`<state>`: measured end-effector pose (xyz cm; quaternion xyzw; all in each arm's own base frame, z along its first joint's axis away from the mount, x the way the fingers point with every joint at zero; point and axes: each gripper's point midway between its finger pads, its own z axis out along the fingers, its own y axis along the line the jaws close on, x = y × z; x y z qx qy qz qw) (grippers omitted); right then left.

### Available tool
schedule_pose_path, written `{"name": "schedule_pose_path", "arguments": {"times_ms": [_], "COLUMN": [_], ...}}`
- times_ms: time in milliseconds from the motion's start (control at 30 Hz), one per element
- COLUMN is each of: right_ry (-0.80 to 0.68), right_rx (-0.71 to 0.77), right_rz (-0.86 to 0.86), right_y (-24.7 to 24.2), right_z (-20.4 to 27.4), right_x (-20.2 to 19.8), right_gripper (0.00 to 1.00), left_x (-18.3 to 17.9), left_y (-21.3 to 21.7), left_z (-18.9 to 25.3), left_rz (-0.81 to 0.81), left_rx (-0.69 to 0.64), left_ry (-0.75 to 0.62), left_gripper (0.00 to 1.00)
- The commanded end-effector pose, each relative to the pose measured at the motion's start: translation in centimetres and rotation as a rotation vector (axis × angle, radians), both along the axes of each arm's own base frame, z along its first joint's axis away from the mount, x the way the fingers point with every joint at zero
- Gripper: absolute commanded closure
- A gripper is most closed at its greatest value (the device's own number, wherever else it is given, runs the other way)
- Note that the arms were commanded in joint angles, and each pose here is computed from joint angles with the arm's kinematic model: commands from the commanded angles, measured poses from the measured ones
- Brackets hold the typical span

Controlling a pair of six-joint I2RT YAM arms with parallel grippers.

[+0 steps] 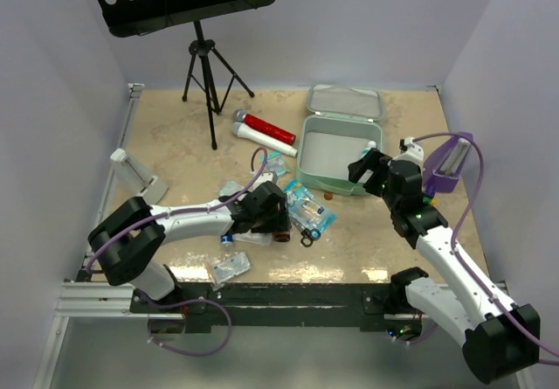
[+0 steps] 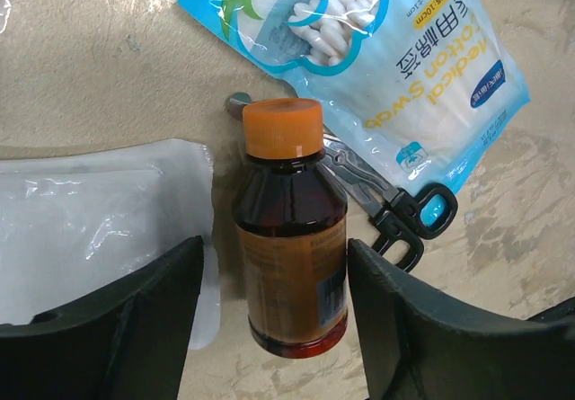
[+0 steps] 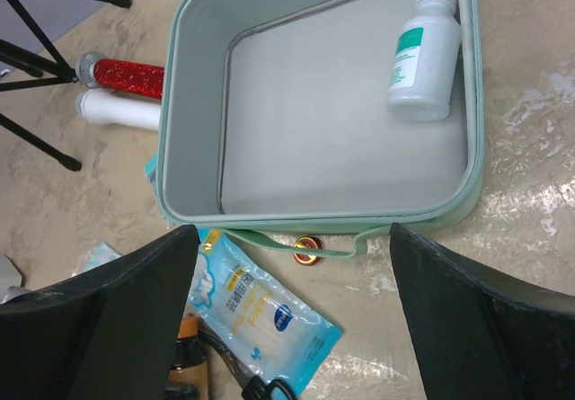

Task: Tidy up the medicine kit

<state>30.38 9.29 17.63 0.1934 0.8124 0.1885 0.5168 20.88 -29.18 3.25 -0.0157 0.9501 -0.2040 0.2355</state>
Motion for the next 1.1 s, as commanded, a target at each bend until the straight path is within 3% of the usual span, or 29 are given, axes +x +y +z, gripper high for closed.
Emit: {"name": "schedule_pose_path", "arguments": {"times_ms": [0,267,567,733,900,1067], "right_ry": [-0.052,-0.064,-0.089,-0.125,-0.126,-0.137], "right_rx": [0.015,0.019,0.032,0.052,0.071,0.108], "right_rz": [0.018,0.021,0.029,0.022,-0.071,-0.074], "right_y": [0.4,0.4,0.5,0.4,-1.0,-0.7], "right_z": [1.2,1.7,3.2,5.1,6.0,6.6], "right_x": [0.2,0.1,0.0,-0.2,-0.3,-0.1], "right_gripper": [0.08,0.08,0.08,0.07,0.04,0.03], "left_x": [0.4,1.2,2.9,7.0,12.8,17.4], "left_y": [-0.8,-0.8,-1.7,-4.4,-8.2,-12.7], "left_z": [0.5,3.6,12.3,18.1,20.2,19.3], "left_rz": [-0.006,-0.029,-0.103,-0.162,-0.207,-0.298], "left_rx": [-0.029,-0.061,-0.173,-0.235,-0.293,-0.400], "left_ry": [-0.017,-0.116,-0.342,-0.500,-0.553,-0.532], "left_gripper": [0.36,0.61,0.68,0.69,0.69,0.70]}}
